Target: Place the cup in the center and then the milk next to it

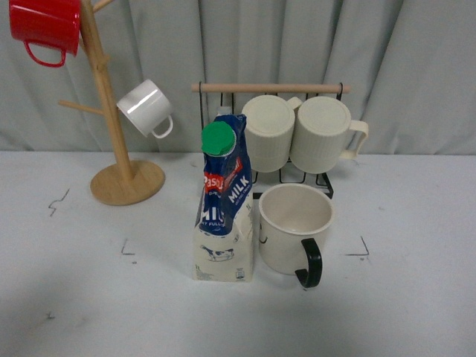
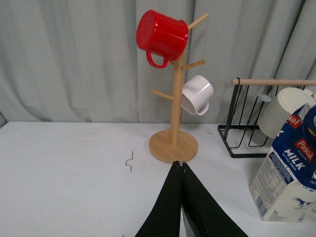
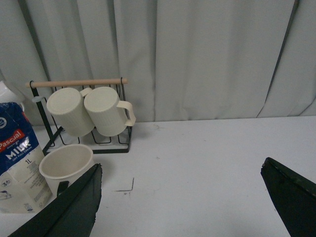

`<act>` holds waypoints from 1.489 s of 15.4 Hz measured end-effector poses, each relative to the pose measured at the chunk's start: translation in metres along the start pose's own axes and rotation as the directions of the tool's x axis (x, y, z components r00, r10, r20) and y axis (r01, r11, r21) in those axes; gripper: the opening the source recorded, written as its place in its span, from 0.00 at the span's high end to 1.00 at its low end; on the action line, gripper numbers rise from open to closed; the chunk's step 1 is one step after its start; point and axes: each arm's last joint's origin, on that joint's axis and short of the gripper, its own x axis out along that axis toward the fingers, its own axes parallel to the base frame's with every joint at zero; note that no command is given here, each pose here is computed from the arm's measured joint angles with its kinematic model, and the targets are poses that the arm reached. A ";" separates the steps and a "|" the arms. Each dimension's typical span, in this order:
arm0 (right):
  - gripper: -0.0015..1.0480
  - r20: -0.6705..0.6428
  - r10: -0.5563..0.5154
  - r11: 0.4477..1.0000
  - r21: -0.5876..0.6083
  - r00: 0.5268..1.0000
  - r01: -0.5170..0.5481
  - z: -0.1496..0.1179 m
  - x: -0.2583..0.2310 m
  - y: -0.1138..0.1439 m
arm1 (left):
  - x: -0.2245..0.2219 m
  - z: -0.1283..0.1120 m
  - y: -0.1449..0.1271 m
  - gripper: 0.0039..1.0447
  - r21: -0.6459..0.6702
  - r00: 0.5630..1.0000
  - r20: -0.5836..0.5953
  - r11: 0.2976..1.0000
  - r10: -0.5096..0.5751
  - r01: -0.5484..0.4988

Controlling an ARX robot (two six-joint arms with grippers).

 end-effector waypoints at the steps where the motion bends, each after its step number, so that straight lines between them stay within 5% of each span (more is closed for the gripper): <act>1: 0.06 0.000 0.000 1.000 0.000 1.000 0.000 0.000 0.000 0.000 | -0.002 0.000 0.000 0.99 0.000 1.000 0.004 1.000 0.000 0.000; 13: 0.06 0.000 0.000 1.000 0.000 1.000 0.000 0.000 0.000 0.000 | -0.022 -0.003 0.000 0.95 0.000 1.000 -0.002 1.000 0.000 0.000; 20: 0.06 0.000 0.000 1.000 0.000 1.000 0.000 0.000 0.000 0.000 | -0.022 -0.003 0.000 0.12 0.000 1.000 -0.001 1.000 0.000 0.000; 21: 0.06 0.000 0.000 1.000 0.000 1.000 0.000 0.000 0.000 0.000 | -0.022 -0.003 0.000 0.04 0.001 1.000 -0.001 1.000 0.000 0.000; 23: 0.06 0.000 0.000 1.000 0.000 1.000 0.000 0.000 0.000 0.000 | -0.022 -0.003 0.000 0.06 0.000 1.000 -0.001 1.000 0.000 0.000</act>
